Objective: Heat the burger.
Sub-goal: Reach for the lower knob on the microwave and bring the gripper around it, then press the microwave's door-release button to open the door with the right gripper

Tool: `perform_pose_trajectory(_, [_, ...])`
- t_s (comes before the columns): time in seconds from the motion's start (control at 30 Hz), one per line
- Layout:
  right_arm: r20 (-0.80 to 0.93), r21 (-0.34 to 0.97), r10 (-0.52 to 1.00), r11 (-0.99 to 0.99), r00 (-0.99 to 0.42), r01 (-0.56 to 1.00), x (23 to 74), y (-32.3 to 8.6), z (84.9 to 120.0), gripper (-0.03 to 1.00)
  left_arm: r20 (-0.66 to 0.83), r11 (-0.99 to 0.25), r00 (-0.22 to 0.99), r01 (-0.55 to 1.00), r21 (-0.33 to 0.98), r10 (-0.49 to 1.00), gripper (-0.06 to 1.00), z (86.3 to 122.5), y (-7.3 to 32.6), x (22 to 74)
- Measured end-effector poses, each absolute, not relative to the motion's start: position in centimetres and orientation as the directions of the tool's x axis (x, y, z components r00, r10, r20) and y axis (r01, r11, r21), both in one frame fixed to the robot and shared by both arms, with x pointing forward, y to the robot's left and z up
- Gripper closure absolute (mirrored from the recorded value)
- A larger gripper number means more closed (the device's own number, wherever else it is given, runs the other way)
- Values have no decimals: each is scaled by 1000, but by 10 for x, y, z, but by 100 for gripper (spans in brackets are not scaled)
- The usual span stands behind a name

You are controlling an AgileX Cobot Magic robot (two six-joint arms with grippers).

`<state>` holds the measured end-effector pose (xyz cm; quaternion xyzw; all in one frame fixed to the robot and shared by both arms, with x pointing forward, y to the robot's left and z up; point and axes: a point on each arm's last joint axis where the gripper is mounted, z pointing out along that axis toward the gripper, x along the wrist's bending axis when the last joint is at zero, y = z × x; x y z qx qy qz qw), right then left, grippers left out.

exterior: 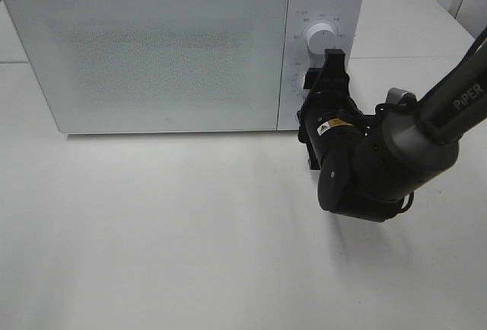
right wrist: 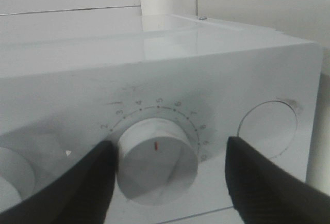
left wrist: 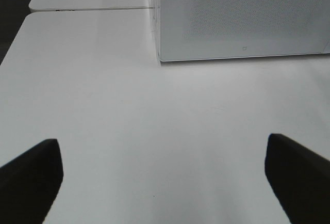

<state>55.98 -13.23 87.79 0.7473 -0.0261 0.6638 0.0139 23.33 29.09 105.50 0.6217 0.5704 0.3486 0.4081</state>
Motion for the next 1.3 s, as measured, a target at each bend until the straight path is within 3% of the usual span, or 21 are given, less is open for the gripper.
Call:
perform_pose_trajectory(0.07, [993,13,8,-999,116,-44,559,-130,879,29,-32,-16,106,425,905,994,-5,1055,291,233])
perform_pose_trajectory(0.53, [981,154,165,-982,101,111,553,-126,899,26,-32,-16,106,425,905,994,-5,1055,291,233])
perform_pose_trajectory(0.83, [885,347,422,-880,196,326,531,-126,904,26,-32,-16,106,425,905,994,-5,1055,291,233])
perform_pose_trajectory(0.87, [832,414,517,-820,202,395,525,-126,905,26,-32,-16,106,425,905,994,-5,1055,291,233])
perform_pose_trajectory(1.07, [645,563,753,-584,131,585,512,-124,914,26,-32,-16,106,425,905,994,-5,1055,291,233])
perform_pose_trajectory(1.13, [520,625,853,-406,31,667,505,-123,919,26,-32,-16,106,425,905,994,-5,1055,291,233])
perform_pose_trajectory(1.17, [520,625,853,-406,31,667,505,-123,919,26,-32,-16,106,425,905,994,-5,1055,291,233])
perform_pose_trajectory(1.3, [334,645,928,-98,-164,758,491,-126,926,26,-32,-16,106,425,905,994,-5,1055,291,233])
